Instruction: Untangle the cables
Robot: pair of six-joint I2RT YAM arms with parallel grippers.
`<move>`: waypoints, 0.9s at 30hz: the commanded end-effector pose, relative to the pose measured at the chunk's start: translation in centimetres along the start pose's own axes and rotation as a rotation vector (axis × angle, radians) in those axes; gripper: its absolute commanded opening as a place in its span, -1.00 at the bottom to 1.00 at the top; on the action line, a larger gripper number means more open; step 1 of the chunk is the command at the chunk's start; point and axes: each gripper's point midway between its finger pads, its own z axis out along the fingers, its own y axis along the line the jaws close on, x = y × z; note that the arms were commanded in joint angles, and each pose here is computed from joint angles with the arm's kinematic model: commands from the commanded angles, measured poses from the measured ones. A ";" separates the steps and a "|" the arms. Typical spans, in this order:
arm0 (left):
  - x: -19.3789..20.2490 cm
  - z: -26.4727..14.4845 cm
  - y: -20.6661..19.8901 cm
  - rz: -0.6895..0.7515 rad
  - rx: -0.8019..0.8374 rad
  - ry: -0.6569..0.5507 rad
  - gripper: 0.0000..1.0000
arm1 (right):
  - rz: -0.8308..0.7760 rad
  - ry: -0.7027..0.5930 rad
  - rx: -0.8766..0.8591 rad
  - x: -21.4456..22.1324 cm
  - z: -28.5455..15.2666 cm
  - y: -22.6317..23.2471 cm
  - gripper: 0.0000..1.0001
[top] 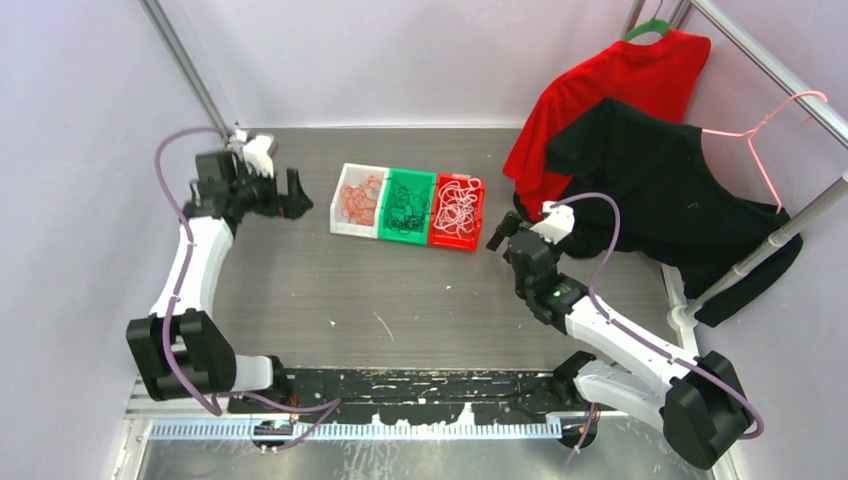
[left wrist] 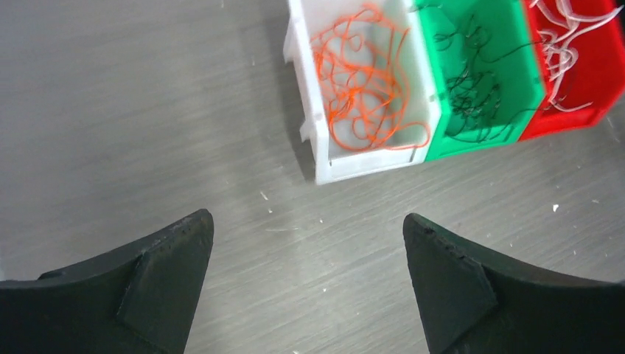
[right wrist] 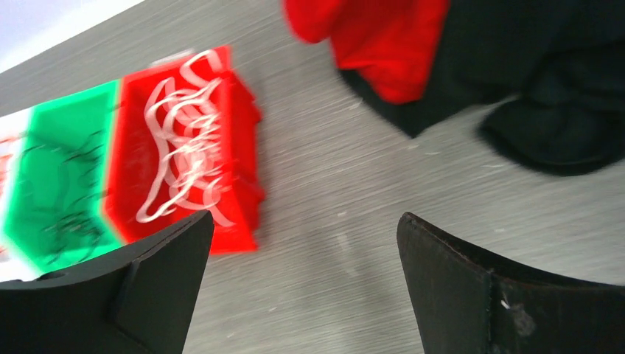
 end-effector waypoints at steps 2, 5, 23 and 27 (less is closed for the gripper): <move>5.0 3.7 1.6 -0.064 -0.032 -0.123 0.99 | -0.086 -0.242 0.307 -4.1 -0.8 -6.6 1.00; 8.2 5.5 2.2 -0.102 -0.045 -0.131 0.99 | -0.124 -0.318 0.412 -5.1 -1.3 -9.3 0.99; 13.4 5.9 4.3 0.030 -0.251 -0.470 0.99 | -0.208 -0.344 0.494 -3.2 6.5 -15.7 1.00; 13.4 5.7 4.1 0.027 -0.254 -0.492 0.99 | -0.272 -0.311 0.350 -1.6 7.8 -14.3 0.99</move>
